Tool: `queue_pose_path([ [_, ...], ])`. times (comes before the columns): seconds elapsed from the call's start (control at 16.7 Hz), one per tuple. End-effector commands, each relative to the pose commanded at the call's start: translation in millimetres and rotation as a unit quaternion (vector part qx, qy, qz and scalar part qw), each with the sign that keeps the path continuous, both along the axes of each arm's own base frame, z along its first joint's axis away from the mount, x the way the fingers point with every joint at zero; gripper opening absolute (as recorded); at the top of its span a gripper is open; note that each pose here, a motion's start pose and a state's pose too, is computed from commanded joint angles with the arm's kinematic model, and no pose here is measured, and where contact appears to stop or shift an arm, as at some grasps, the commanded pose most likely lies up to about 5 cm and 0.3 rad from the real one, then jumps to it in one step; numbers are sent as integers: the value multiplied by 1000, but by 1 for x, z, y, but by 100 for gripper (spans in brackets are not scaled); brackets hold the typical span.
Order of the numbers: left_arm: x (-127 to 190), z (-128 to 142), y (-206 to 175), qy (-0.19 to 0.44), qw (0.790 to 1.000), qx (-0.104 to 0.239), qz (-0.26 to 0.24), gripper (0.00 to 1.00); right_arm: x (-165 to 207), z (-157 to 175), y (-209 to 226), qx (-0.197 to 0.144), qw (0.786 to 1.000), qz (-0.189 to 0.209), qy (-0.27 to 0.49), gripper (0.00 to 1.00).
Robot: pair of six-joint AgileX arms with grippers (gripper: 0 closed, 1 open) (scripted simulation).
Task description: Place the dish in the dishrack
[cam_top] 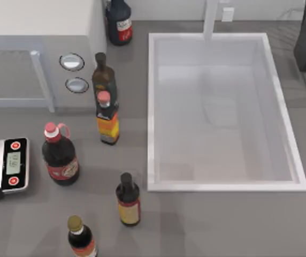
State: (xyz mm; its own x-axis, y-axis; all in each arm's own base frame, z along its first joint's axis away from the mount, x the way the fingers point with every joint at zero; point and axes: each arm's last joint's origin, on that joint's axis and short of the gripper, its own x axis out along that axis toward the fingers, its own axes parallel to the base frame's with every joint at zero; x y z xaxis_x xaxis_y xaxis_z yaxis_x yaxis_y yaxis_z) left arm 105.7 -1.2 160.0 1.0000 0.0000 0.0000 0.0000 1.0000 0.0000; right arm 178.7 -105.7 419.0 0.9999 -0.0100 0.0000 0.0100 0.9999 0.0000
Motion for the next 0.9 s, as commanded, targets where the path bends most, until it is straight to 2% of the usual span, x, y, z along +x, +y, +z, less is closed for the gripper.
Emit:
queue_pose_path([
  [0.3,0,0,0,0,1000,0,0,100,5,-1,-2,1,1000,1,1,0],
  [0.48,0,0,0,0,1000,0,0,100,33,-13,-14,2,1000,1,2,0],
  [0.66,0,0,0,0,1000,0,0,100,81,-42,-29,1,1000,-1,2,0],
  [0.9,0,0,0,0,1000,0,0,100,147,-104,-33,-4,1000,-1,-5,0],
])
